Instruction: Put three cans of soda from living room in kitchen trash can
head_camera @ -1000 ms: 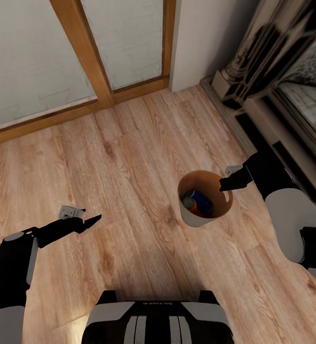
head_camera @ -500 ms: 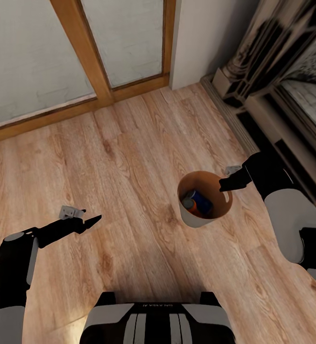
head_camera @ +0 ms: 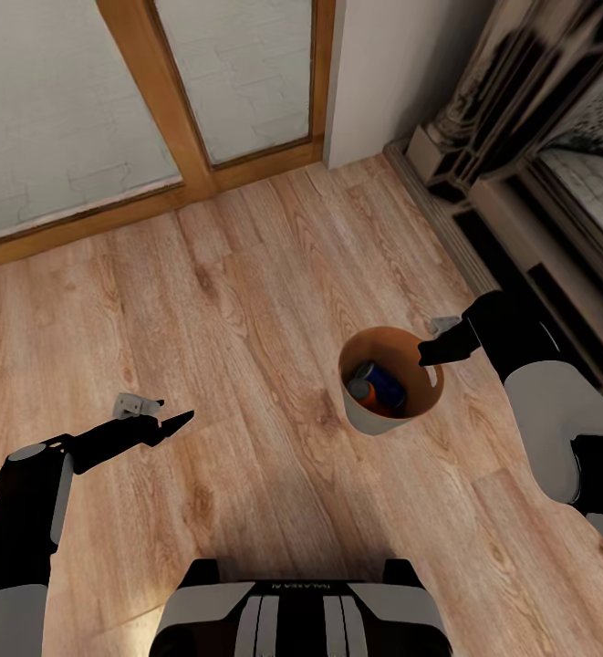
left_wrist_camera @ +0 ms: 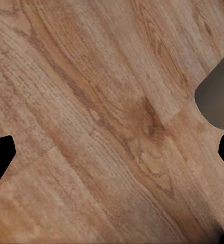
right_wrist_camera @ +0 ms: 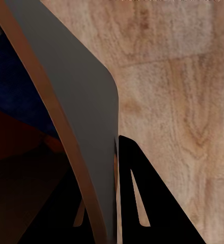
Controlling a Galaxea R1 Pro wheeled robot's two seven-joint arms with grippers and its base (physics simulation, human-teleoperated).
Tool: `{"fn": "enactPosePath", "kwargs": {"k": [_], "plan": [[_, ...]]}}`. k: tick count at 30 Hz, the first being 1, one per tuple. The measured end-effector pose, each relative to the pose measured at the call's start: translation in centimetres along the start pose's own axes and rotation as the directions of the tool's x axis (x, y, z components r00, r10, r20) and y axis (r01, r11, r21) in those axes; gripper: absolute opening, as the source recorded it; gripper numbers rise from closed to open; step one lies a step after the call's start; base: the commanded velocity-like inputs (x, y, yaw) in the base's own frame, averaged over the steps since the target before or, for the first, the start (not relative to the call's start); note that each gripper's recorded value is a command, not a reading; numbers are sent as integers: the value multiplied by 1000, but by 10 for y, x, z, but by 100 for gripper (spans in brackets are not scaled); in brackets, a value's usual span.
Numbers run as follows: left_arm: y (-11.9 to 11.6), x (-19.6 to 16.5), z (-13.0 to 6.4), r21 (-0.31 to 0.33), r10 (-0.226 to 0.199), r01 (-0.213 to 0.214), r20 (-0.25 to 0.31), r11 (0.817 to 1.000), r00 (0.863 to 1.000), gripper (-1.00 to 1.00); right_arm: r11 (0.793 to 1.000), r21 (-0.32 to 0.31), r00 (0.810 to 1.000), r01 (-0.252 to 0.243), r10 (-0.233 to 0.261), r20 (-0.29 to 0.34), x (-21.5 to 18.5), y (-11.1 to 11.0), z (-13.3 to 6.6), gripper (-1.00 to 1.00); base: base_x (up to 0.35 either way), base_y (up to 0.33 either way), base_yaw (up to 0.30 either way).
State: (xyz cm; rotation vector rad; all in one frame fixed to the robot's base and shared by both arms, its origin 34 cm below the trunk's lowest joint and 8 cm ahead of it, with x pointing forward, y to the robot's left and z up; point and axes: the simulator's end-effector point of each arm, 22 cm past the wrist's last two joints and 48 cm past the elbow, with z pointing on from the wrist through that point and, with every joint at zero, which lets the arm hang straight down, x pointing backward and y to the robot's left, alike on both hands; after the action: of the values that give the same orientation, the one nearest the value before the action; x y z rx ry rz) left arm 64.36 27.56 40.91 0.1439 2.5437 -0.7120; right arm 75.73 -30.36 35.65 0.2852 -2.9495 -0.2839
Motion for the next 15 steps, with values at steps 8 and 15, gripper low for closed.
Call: {"fn": "enactPosePath", "kwargs": {"k": [8, 15], "plan": [[7, 9, 11, 0, 0, 0, 0, 1000, 1000, 100, 1000, -1, 1000, -1, 1, 6, -2, -3, 14, -100, 0, 0, 0], [8, 10, 12, 0, 0, 0, 0, 1000, 1000, 100, 1000, -3, 1000, -2, 2, 8, -3, -3, 16, -100, 0, 0, 0]]}}
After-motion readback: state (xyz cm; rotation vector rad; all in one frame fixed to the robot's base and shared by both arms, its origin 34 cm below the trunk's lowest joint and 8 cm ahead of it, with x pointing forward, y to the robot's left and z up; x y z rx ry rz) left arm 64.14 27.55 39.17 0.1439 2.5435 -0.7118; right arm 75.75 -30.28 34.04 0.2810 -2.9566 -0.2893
